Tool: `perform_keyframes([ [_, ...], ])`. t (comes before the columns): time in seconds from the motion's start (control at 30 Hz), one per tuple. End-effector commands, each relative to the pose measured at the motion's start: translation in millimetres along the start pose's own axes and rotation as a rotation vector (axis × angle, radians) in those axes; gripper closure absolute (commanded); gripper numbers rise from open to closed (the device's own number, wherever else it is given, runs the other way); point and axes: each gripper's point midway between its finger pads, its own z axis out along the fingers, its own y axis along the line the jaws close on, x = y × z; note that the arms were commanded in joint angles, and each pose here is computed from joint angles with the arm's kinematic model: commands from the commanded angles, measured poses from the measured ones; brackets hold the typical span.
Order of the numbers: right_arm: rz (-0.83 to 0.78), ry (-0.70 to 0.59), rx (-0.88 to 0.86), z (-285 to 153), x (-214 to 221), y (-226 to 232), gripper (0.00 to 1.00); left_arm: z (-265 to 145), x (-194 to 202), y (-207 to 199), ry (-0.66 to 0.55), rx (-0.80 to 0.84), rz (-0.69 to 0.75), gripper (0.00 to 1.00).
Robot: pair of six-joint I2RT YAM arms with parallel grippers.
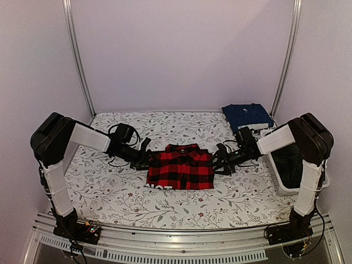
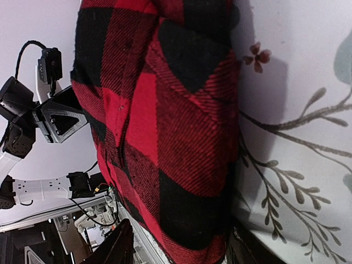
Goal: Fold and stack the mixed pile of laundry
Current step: Smooth out the square-folded shirt at the center of the board.
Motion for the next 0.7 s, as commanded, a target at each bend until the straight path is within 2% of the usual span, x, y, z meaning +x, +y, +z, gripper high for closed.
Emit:
perform_keyframes([
  [0.0, 0.026, 0.015, 0.003, 12, 1, -6, 0.44, 4, 0, -10, 0.015, 0.044, 0.018, 0.61],
  [0.1, 0.001, 0.005, -0.012, 6, -1, 3, 0.43, -5, -11, -20, -0.028, 0.092, 0.05, 0.82],
  [0.2, -0.023, -0.027, -0.022, -7, -3, 11, 0.43, -7, -9, -4, -0.014, 0.103, 0.007, 1.0],
  [0.4, -0.024, -0.111, 0.022, -30, -7, 10, 0.44, 10, 8, 40, 0.05, 0.132, -0.116, 1.0],
  [0.57, 0.091, -0.134, 0.212, -34, 4, -36, 0.57, 18, 15, 55, 0.074, 0.121, -0.144, 1.0],
  [0.67, 0.119, -0.133, 0.258, -32, 11, -48, 0.7, 22, 20, 60, 0.095, 0.113, -0.151, 1.0],
])
